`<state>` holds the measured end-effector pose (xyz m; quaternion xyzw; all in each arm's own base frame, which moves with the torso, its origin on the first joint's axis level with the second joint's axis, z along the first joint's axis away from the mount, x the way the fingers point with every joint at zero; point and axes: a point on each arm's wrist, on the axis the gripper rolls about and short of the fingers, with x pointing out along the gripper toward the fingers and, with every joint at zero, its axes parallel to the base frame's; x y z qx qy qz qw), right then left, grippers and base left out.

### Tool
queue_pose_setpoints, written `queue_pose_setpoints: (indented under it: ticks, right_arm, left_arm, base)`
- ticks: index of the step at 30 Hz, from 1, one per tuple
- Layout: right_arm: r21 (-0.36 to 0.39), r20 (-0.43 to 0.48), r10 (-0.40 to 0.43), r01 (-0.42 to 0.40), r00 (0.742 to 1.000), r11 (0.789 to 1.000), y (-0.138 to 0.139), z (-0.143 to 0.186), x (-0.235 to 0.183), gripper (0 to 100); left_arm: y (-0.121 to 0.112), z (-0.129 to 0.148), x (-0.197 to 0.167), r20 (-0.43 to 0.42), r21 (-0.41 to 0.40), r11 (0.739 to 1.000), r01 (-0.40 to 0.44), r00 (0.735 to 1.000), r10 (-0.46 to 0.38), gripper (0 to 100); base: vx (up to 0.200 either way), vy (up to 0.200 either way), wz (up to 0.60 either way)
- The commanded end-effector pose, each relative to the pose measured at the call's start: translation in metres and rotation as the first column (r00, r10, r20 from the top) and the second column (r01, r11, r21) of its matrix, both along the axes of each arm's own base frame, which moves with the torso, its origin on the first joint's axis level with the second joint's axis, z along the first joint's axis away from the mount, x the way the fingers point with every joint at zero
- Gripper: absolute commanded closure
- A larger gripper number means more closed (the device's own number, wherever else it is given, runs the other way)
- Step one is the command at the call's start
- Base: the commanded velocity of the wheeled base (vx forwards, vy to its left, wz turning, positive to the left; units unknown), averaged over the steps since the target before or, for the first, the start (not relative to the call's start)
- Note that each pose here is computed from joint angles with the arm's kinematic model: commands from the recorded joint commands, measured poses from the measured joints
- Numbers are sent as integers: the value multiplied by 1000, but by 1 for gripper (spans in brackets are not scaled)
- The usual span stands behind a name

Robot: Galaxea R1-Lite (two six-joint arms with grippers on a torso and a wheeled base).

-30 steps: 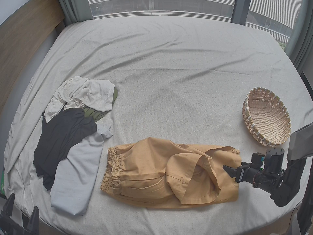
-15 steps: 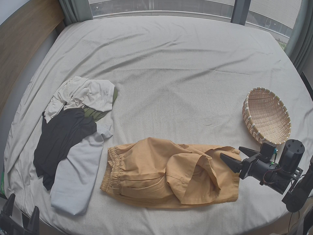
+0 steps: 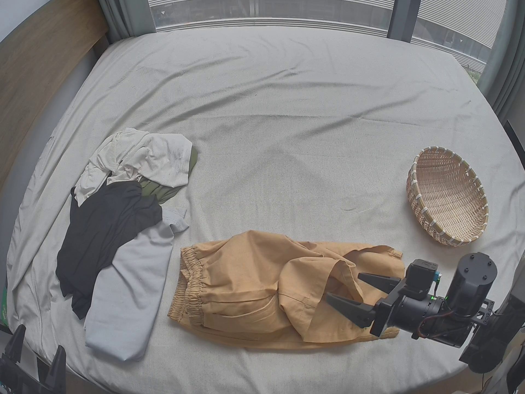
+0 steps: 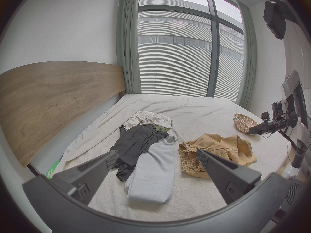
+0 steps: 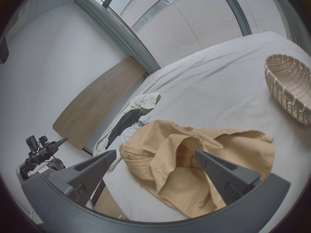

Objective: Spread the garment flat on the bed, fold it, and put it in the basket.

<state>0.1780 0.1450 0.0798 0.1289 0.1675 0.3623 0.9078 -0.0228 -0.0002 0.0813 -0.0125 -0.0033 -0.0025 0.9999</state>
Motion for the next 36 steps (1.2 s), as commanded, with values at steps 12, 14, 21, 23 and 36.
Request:
queue_pose_setpoints:
  ticks: [12, 14, 21, 23, 36]
  right_arm:
    - [-60, -156, 40, -50, 987, 997, 24, -41, 5, 0]
    - [-50, -157, 47, -56, 986, 997, 27, -40, 4, 0]
    - [-40, -195, 36, -45, 980, 998, 34, -51, 12, 0]
    - [-25, -208, 33, -39, 977, 999, 38, -53, 15, 0]
    - [93, -242, 71, -50, 968, 994, 68, -54, 25, 0]
  left_arm:
    - [0, -5, 0, 1, -4, 1000, 0, 1000, 0, 0]
    - [0, -5, 0, 0, -4, 1000, 0, 1000, 0, 0]
    - [0, -5, 0, 0, -4, 1000, 0, 1000, 0, 0]
    - [0, -5, 0, 0, -4, 1000, 0, 1000, 0, 0]
    - [0, -5, 0, -1, -9, 1000, -3, 1000, 3, 0]
  base:
    - [0, 0, 0]
    - [0, 0, 0]
    - [0, 0, 0]
    - [0, 0, 0]
    - [0, 0, 0]
